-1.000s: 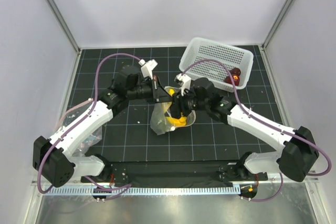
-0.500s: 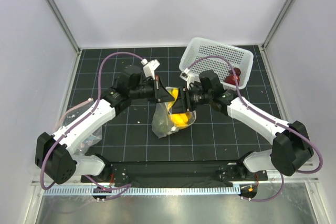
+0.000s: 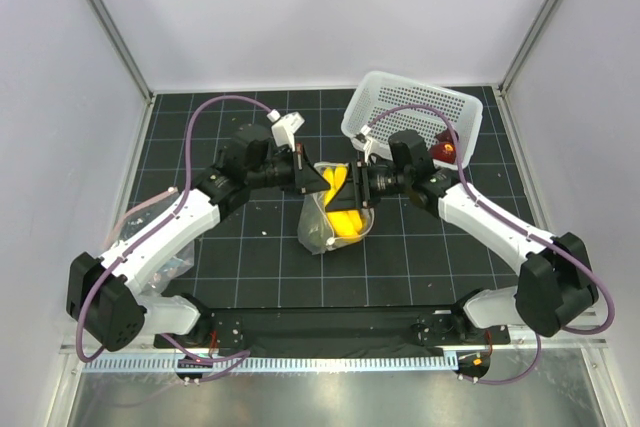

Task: Place the food in the zip-top bag and seal the zipper
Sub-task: Place the fake fruit in the zipper food storage bag.

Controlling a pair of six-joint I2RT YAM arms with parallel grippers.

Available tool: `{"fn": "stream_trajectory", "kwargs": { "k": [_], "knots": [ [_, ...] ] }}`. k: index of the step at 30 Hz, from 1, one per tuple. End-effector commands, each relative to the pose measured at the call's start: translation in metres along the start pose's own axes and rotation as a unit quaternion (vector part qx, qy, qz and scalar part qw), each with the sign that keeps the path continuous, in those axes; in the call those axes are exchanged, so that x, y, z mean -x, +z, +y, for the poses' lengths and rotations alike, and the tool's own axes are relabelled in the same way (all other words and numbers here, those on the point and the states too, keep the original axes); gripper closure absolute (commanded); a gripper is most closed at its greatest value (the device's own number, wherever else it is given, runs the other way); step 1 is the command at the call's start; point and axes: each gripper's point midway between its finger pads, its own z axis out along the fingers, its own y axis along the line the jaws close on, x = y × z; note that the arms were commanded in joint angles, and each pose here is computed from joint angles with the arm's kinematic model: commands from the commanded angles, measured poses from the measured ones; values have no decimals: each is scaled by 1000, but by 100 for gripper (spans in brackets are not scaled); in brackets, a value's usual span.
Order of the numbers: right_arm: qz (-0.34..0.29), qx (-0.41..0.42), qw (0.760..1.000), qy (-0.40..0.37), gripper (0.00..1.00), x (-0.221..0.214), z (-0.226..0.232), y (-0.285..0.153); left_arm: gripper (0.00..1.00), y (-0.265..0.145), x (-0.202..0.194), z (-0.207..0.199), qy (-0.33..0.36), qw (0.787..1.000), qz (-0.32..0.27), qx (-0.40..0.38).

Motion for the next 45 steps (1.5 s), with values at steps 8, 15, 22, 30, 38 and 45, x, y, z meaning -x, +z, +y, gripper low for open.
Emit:
{"fn": "stream_trajectory", "kwargs": {
  "k": [8, 15, 22, 30, 38, 45],
  "knots": [
    [0, 97, 995, 33, 99, 3, 49, 1, 100, 4, 15, 0, 29, 999, -20, 12],
    [-45, 121, 990, 49, 99, 19, 63, 10, 100, 1, 14, -11, 23, 999, -21, -8],
    [-55, 46, 997, 24, 95, 13, 49, 33, 100, -12, 14, -27, 19, 999, -31, -34],
    [-33, -41, 999, 3, 76, 6, -9, 61, 100, -19, 12, -35, 7, 998, -30, -48],
    [-61, -92, 993, -35, 25, 11, -6, 29, 100, -21, 13, -20, 2, 999, -38, 1],
    [-104, -135, 983, -75, 26, 19, 11, -14, 100, -15, 13, -5, -10, 999, -34, 32]
  ]
}}
